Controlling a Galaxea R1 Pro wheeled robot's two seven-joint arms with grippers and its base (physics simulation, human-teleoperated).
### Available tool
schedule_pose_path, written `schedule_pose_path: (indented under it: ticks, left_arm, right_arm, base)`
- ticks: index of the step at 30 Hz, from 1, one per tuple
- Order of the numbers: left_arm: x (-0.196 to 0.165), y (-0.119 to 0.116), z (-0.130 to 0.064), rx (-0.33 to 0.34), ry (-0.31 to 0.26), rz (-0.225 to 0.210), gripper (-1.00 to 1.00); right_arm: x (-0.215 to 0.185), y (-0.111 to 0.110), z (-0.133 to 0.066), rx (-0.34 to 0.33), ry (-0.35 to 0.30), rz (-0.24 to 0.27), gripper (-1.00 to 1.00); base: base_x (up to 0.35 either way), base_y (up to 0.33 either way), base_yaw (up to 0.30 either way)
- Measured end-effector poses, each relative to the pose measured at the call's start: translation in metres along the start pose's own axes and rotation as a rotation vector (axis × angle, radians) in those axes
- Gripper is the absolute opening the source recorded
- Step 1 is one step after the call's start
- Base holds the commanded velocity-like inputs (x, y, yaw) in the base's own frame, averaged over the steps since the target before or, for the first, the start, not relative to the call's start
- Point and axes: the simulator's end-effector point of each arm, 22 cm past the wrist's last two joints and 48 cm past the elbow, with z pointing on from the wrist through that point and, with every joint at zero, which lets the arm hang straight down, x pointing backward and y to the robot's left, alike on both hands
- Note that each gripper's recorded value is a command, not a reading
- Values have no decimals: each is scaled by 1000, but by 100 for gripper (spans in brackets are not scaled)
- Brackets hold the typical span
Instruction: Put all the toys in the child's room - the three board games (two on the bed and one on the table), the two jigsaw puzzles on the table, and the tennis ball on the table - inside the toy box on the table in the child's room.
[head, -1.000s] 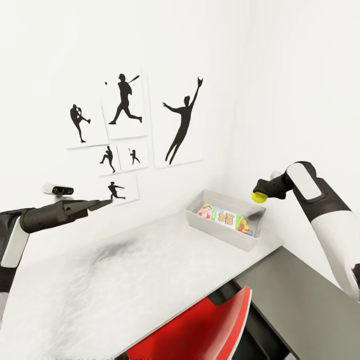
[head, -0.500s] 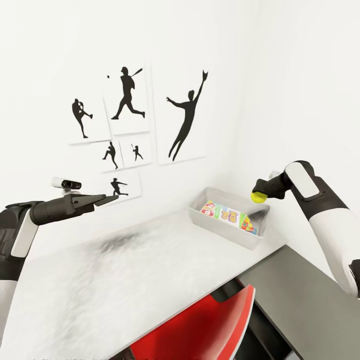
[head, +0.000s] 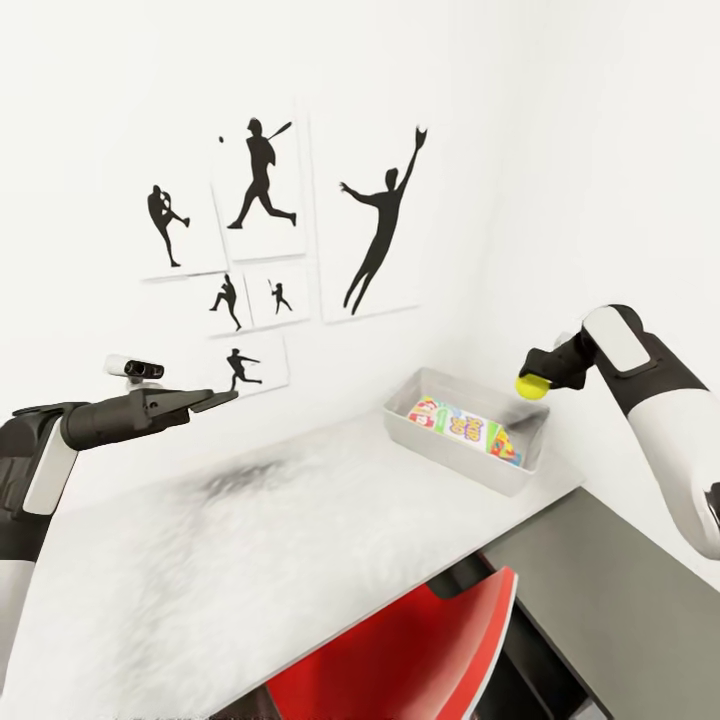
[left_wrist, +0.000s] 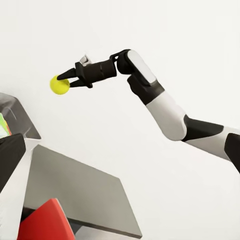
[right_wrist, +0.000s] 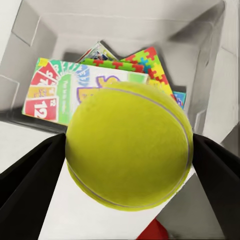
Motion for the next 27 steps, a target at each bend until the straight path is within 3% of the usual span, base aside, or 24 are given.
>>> schedule_pose_path:
  ticks: [5,17,27]
  left_arm:
    - [2,4,0,-2,2,-7,100]
    - [8,14,1,-5,7,-24,100]
    - [12,22,1,-9,8,-38,100]
  right_arm:
    - [2,-8,6,16,16,10,-100]
    - [-29,-24,-6,52,-26,35,-100]
    - [-22,-33,8,84,-2,42,-100]
  base:
    - [0,0,65]
    - [0,0,65]
    - [0,0,65]
